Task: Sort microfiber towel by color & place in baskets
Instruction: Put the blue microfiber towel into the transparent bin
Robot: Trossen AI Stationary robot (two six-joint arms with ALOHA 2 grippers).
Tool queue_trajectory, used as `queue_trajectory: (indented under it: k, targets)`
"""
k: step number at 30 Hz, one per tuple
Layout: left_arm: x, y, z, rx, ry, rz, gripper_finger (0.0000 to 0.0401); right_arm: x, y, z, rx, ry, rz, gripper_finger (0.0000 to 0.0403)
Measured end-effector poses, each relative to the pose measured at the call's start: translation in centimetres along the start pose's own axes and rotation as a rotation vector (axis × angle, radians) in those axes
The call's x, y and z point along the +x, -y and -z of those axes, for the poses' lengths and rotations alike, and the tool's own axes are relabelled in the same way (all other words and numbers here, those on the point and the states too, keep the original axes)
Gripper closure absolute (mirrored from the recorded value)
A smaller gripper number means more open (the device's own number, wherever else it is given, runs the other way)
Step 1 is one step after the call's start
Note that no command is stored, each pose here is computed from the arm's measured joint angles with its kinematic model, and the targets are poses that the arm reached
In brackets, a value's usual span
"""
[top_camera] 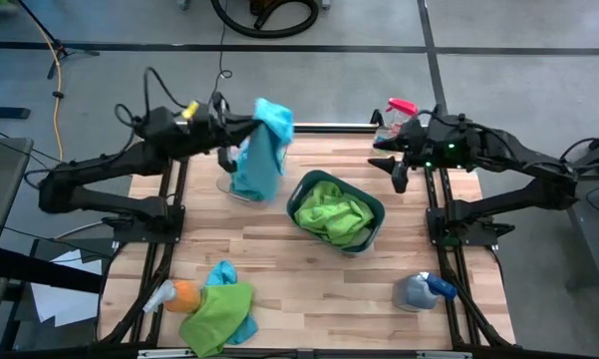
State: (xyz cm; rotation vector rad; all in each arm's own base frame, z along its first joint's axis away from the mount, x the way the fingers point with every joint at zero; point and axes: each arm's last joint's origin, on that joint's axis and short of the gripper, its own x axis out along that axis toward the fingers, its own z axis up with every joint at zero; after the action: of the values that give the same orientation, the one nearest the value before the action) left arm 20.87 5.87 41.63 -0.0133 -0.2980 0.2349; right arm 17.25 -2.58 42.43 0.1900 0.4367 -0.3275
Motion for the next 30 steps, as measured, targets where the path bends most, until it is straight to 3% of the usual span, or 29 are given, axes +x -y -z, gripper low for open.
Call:
queue_trajectory:
  k: [8, 14, 22, 30]
  targets:
    - [-0.8, -5.2, -0.8, 0.027, -0.03, 0.167, 0.0401, 4.1, -0.6, -0.3, 0.014, -0.047, 0.058, 0.0185]
    - [-1.4, -8.3, -0.3, 0.035, -0.096, 0.196, 0.0401, 6.5, -0.6, -0.2, 0.065, -0.077, 0.081, 0.0185]
    - [-2.5, -10.2, 2.0, 0.148, -0.321, -0.003, 0.0401, 6.2, -0.6, -0.2, 0.072, -0.08, 0.082, 0.0185]
    - [-3.1, -10.3, 2.7, 0.27, -0.43, -0.101, 0.0401, 4.9, -0.4, -0.1, 0.048, -0.073, 0.079, 0.0185]
